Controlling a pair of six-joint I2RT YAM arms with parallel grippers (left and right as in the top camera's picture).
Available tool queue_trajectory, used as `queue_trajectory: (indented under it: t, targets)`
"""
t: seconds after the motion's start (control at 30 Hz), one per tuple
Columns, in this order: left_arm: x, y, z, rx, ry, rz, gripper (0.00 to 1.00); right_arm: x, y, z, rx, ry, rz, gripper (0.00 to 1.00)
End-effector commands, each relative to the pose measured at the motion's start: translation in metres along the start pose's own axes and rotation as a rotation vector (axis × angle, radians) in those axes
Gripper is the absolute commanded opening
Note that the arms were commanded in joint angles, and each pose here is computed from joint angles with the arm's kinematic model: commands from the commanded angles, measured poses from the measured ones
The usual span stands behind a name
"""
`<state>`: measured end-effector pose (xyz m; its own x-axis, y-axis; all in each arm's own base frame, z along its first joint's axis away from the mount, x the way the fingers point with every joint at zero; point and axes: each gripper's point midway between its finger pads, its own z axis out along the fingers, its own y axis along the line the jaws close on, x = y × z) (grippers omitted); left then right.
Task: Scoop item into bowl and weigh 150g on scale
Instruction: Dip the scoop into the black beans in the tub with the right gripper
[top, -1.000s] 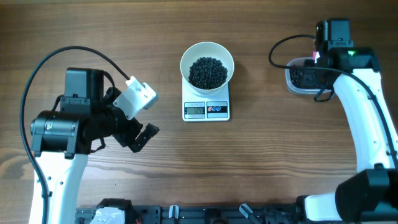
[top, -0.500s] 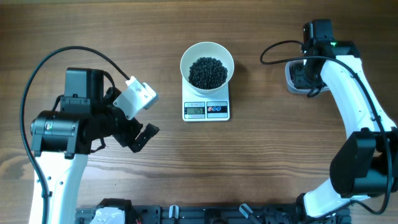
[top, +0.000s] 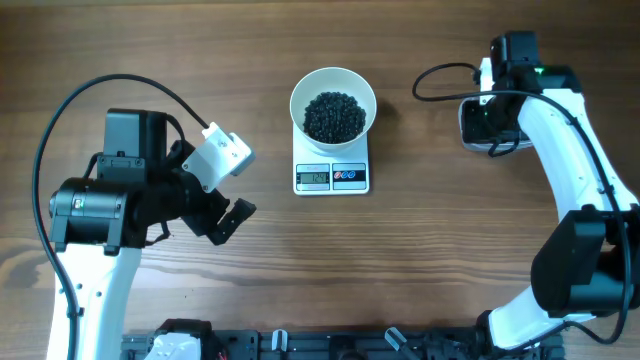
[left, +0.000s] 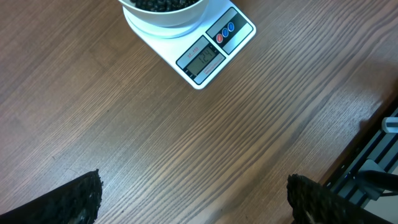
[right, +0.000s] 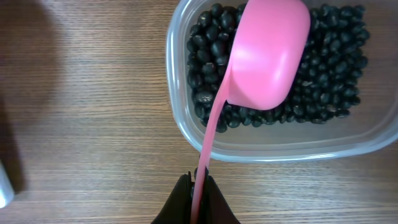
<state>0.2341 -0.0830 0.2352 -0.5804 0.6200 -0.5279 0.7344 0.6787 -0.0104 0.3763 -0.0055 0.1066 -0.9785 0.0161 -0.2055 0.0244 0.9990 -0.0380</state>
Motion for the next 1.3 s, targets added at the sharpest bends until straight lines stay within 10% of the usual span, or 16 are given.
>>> queue_trajectory:
  t: [0.0,1.27]
  targets:
    - [-0.003,-0.002,-0.004,0.006,-0.025,-0.004,1.0,-0.011,0.012,-0.019,-0.113,-0.06,0.042,0.04]
    - [-0.003,-0.002,-0.004,0.006,-0.025,-0.004,1.0,0.026,0.005,-0.002,-0.412,0.057,0.374,0.04]
